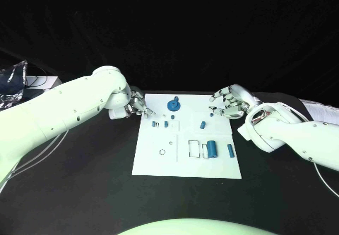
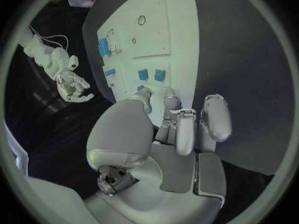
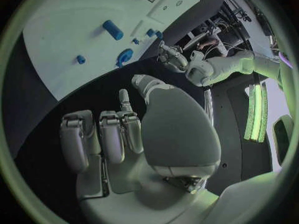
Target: Assemble the parts on the task board
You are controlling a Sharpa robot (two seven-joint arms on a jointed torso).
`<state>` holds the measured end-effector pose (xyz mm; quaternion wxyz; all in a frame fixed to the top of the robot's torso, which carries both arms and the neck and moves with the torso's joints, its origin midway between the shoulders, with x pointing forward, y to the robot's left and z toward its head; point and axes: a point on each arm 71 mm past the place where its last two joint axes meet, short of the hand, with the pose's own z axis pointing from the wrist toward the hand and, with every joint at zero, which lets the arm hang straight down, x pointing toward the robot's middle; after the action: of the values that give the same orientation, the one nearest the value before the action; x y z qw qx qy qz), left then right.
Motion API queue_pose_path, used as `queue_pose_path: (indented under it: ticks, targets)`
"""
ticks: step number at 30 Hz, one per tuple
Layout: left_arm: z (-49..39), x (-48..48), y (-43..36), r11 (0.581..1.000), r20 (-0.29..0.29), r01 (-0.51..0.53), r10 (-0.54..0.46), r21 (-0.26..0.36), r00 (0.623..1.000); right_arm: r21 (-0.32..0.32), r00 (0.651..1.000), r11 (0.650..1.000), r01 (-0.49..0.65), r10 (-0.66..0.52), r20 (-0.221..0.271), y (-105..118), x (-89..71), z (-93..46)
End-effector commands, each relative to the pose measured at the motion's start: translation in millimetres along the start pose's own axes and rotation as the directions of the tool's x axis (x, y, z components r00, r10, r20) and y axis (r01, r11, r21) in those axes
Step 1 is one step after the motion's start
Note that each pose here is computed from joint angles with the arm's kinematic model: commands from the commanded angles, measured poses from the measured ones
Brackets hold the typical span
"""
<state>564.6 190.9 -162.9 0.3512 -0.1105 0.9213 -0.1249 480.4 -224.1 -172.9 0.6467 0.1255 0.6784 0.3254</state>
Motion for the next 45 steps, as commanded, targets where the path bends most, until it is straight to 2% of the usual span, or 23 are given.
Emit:
queue_pose_path:
  ticks: [1, 18, 24, 35, 45]
  targets:
    - [2.1, 4.8, -6.2, 1.000, -0.046, 0.010, -0.009, 0.016, 0.999, -0.020, 0.999, 1.000, -0.023, 0.024, 0.049, 2.0, -2.8, 0.2]
    - [10.8, 14.4, -19.1, 0.999, -0.093, -0.024, 0.026, 0.021, 0.995, -0.025, 0.998, 0.999, -0.032, 0.034, 0.055, 4.2, -1.9, 0.8]
    - [15.0, 17.9, -14.8, 0.999, -0.100, -0.037, 0.037, -0.001, 0.994, -0.024, 0.998, 0.999, -0.032, 0.034, 0.053, 4.1, -1.8, 0.8]
    - [16.1, 14.9, -6.4, 0.999, -0.074, -0.039, 0.037, -0.027, 0.997, -0.022, 0.998, 0.999, -0.032, 0.033, 0.052, 3.7, -1.9, 0.6]
    - [15.3, 15.4, -8.8, 0.999, -0.066, -0.043, 0.042, -0.014, 0.997, -0.023, 0.998, 0.999, -0.030, 0.031, 0.050, 4.0, -1.6, 0.7]
